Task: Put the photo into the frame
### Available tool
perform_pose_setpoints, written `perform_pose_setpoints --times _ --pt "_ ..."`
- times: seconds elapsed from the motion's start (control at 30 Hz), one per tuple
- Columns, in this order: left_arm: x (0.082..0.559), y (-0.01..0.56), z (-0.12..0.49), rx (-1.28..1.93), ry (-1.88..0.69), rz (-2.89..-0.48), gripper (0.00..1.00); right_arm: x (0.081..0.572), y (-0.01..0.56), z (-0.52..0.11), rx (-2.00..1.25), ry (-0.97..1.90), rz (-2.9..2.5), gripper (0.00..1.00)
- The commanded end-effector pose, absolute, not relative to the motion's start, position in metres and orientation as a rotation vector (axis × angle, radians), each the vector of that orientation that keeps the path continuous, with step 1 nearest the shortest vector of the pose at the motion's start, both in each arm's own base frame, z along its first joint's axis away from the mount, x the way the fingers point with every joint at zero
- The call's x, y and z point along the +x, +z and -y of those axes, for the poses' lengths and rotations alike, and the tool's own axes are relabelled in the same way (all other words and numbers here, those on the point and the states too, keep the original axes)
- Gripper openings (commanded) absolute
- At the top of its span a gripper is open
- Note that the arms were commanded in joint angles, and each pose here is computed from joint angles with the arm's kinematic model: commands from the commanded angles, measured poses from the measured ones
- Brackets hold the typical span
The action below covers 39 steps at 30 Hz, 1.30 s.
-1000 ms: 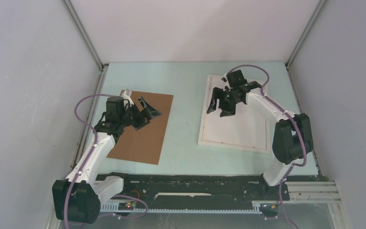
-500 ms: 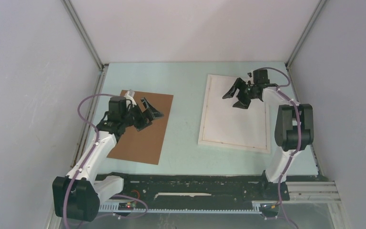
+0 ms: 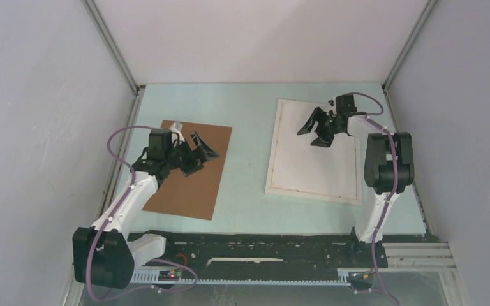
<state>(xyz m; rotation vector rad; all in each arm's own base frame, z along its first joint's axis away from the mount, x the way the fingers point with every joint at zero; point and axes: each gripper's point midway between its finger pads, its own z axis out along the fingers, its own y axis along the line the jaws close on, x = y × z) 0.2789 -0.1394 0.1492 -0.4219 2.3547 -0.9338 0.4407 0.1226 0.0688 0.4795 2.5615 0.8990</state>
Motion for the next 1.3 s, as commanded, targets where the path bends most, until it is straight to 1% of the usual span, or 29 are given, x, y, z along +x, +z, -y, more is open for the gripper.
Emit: perform_pose_setpoints --times 0.0,0.07,0.17,0.23,0.33,0.5,0.77,1.0,1.13,1.27 --pt "0.284 0.153 0.140 -0.377 -0.917 -2.343 1.00 0.434 0.061 -0.129 0.437 0.940 -2.580 0.83" --pt "0.286 0.154 0.140 -0.375 -0.914 -2.341 1.00 0.432 0.064 -0.132 0.427 0.960 -2.579 0.83" --pt "0.287 0.155 0.140 -0.365 -0.898 -2.342 1.00 0.439 0.088 -0.137 0.406 1.034 -2.515 0.83" --pt "0.288 0.154 0.142 -0.335 -0.861 -2.348 1.00 0.449 0.116 -0.139 0.390 1.065 -2.452 0.83" --pt "0.286 0.157 0.151 -0.290 -0.839 -2.366 1.00 0.471 0.149 -0.129 0.390 1.011 -2.368 0.85" --pt "0.280 0.166 0.172 -0.221 -0.851 -2.370 1.00 0.507 0.162 -0.101 0.498 1.012 -2.273 0.86" --pt "0.275 0.162 0.185 -0.205 -0.842 -2.393 1.00 0.578 0.165 -0.092 0.546 1.070 -2.158 0.85" --pt "0.279 0.153 0.189 -0.215 -0.820 -2.422 1.00 0.633 0.137 -0.083 0.580 1.036 -2.123 0.85" --pt "0.279 0.144 0.201 -0.204 -0.842 -2.453 1.00 0.649 0.116 -0.086 0.593 1.047 -2.149 0.84" --pt "0.275 0.135 0.217 -0.196 -0.892 -2.483 1.00 0.649 0.096 -0.092 0.592 1.038 -2.186 0.83"
